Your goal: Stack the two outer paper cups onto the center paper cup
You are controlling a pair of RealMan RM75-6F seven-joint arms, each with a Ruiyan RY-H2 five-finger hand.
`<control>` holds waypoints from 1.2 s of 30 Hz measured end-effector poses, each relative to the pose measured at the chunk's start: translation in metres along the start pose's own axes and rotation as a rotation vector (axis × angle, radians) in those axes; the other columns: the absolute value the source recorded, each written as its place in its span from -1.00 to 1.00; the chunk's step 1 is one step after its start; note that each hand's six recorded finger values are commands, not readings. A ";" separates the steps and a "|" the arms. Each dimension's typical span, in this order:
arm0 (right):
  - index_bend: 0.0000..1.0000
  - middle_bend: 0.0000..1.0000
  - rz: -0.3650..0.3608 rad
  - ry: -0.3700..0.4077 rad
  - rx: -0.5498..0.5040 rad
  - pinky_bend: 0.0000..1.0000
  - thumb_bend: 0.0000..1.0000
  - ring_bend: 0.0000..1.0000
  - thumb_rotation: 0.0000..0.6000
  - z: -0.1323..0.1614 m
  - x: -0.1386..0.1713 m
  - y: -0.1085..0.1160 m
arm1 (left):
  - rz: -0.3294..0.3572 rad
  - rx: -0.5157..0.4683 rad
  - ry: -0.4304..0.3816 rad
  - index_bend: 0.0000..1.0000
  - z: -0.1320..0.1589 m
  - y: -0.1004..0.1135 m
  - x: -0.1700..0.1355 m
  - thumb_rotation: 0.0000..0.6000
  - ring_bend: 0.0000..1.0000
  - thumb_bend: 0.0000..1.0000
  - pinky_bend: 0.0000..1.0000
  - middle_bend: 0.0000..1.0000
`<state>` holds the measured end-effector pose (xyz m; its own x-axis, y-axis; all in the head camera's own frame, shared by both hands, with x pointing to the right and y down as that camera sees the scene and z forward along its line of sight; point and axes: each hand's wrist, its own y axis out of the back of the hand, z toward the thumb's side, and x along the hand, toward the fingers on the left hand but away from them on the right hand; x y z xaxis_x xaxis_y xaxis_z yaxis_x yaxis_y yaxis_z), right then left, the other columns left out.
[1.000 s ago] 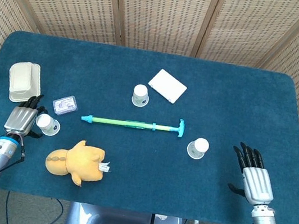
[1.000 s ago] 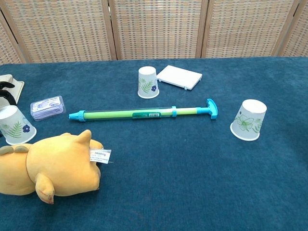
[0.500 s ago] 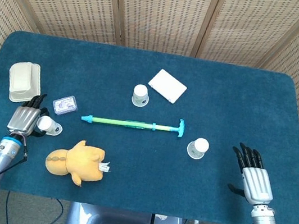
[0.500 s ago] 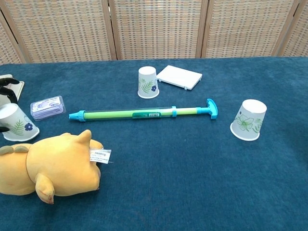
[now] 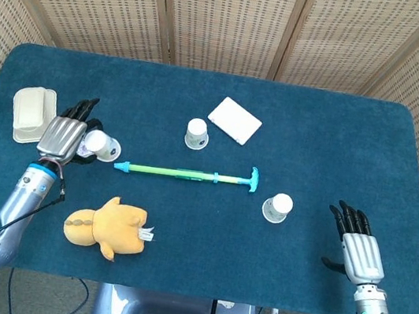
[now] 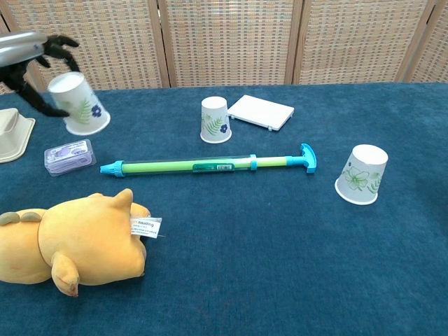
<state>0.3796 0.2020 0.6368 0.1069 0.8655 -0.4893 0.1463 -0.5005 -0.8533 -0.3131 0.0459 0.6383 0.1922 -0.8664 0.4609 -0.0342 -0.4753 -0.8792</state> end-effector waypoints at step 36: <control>-0.80 -1.00 0.027 -0.109 -0.099 -1.00 -0.73 -1.00 1.00 -0.042 -0.013 0.002 | 0.067 -0.009 -0.118 -0.18 0.174 0.000 0.125 1.00 -1.00 -0.54 -0.68 -1.00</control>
<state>0.4199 0.1887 0.6494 0.0054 0.8461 -0.5330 0.2414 -0.5184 -0.8204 -0.1181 -0.0360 0.6747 0.3037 -0.8722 0.3834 -0.0591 -0.4189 -0.9061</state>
